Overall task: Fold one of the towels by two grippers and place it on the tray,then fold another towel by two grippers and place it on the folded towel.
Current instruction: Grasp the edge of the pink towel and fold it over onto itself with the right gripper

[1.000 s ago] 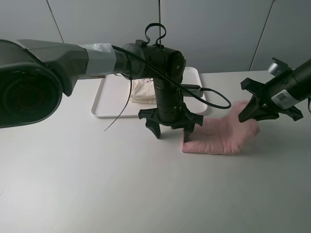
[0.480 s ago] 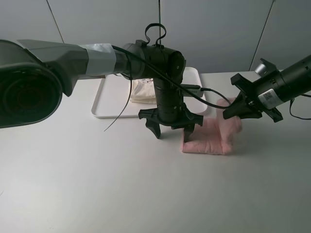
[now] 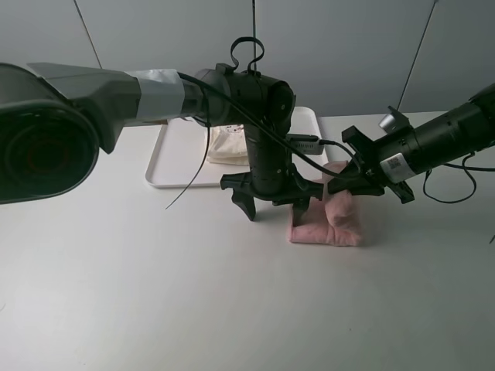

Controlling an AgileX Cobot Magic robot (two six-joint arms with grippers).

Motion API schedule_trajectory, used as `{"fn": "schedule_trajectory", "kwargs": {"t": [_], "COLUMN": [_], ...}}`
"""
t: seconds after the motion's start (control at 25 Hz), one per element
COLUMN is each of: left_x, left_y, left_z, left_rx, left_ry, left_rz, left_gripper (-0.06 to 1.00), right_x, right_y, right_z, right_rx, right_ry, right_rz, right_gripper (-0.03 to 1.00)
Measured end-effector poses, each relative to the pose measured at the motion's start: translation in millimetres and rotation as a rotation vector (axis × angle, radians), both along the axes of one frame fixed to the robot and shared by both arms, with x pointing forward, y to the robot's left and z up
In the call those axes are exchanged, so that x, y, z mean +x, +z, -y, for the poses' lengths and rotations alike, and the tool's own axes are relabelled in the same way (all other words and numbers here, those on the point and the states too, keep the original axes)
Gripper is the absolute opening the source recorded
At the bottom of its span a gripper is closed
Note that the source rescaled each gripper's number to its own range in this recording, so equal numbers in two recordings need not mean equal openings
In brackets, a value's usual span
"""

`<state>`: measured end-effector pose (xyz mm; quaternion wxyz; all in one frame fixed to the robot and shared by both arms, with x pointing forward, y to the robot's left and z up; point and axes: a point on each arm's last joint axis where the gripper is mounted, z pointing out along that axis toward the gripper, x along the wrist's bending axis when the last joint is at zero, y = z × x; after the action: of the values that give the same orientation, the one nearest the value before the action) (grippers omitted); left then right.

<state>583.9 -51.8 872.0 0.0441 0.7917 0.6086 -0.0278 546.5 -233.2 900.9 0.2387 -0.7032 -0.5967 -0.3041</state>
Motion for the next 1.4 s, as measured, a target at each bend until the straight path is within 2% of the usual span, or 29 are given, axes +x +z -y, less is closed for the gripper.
{"fn": "schedule_trajectory", "kwargs": {"t": [0.32, 0.8, 0.96, 1.08, 1.4], "left_x": [0, 0, 7, 16, 36], "left_y": [0, 1, 6, 15, 63], "left_z": [0, 1, -5, -15, -40], "left_rx": [-0.001, -0.008, -0.043, -0.077, -0.143], "left_ry": [-0.010, -0.023, -0.004, 0.015, 0.008], "left_rz": [0.000, 0.003, -0.013, -0.019, 0.063], "left_gripper": [0.95, 0.95, 0.95, 0.95, 0.95], "right_x": [-2, -1, -1, -1, -1], "right_y": [-17, -17, -17, -17, -17], "right_z": [-3, -3, -3, -3, -3], "right_rx": [0.060, 0.069, 0.069, 0.070, 0.069], "right_ry": [-0.040, -0.043, -0.042, -0.044, -0.041], "right_rz": [0.000, 0.016, 0.017, 0.017, 0.020], "right_gripper": [0.05, 0.05, 0.05, 0.05, 0.05]}}
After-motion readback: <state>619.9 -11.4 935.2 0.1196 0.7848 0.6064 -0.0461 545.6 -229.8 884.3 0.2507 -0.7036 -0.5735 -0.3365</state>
